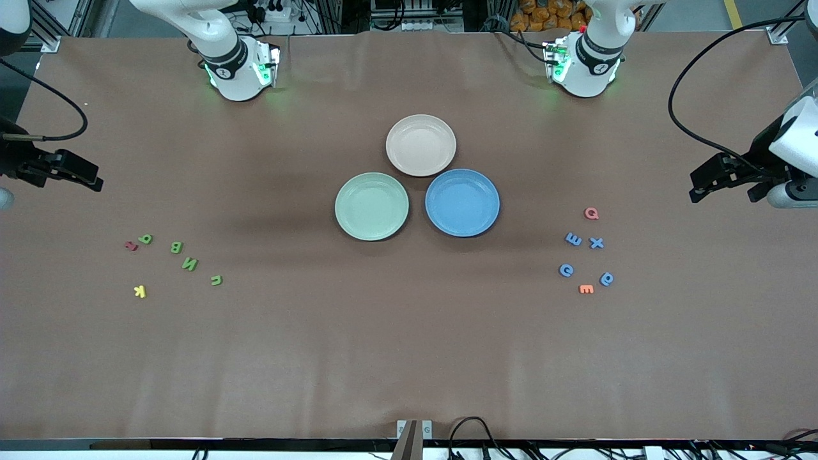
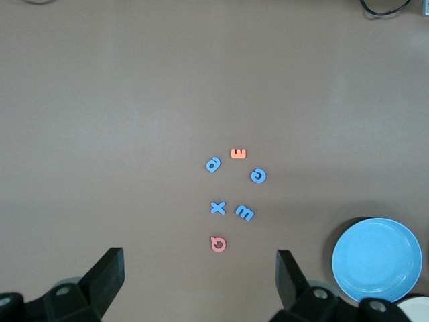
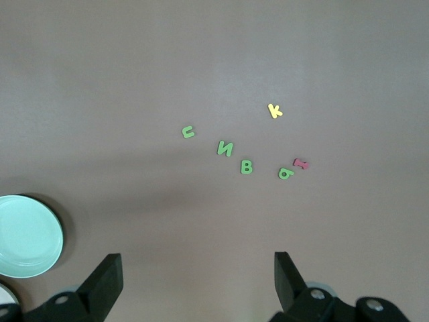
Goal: Sort letters by color into matching plates
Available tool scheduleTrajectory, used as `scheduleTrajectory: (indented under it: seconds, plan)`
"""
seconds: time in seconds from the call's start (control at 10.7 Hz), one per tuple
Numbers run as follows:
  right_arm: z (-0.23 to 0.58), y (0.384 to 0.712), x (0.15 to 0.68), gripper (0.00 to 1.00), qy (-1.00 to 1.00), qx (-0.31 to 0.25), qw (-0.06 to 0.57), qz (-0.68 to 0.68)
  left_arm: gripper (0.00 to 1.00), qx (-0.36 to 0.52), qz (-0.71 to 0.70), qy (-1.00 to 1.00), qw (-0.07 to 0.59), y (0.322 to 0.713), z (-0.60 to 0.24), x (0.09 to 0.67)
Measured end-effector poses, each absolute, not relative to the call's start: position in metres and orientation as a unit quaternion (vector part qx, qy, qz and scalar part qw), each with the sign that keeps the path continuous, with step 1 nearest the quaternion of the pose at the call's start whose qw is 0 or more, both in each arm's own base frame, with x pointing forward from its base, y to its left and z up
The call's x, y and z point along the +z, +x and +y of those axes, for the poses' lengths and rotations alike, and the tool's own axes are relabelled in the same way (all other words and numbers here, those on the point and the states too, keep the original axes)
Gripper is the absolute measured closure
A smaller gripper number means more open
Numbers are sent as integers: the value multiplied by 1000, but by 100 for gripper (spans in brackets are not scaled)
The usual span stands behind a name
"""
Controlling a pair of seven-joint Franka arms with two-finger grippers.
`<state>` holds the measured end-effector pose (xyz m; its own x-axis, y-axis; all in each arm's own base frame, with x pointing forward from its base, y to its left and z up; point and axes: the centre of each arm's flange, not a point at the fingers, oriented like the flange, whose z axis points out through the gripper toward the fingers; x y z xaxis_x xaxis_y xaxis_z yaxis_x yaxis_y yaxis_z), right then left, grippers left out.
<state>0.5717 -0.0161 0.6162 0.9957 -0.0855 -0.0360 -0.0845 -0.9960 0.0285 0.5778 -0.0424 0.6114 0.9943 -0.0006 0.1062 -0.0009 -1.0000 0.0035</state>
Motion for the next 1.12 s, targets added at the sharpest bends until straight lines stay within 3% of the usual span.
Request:
scheduleTrajectory:
  seconds: [1.12]
  plan:
    - [-20, 578, 610, 0, 999, -14, 15, -46, 0, 35, 0, 999, 1, 578, -40, 598]
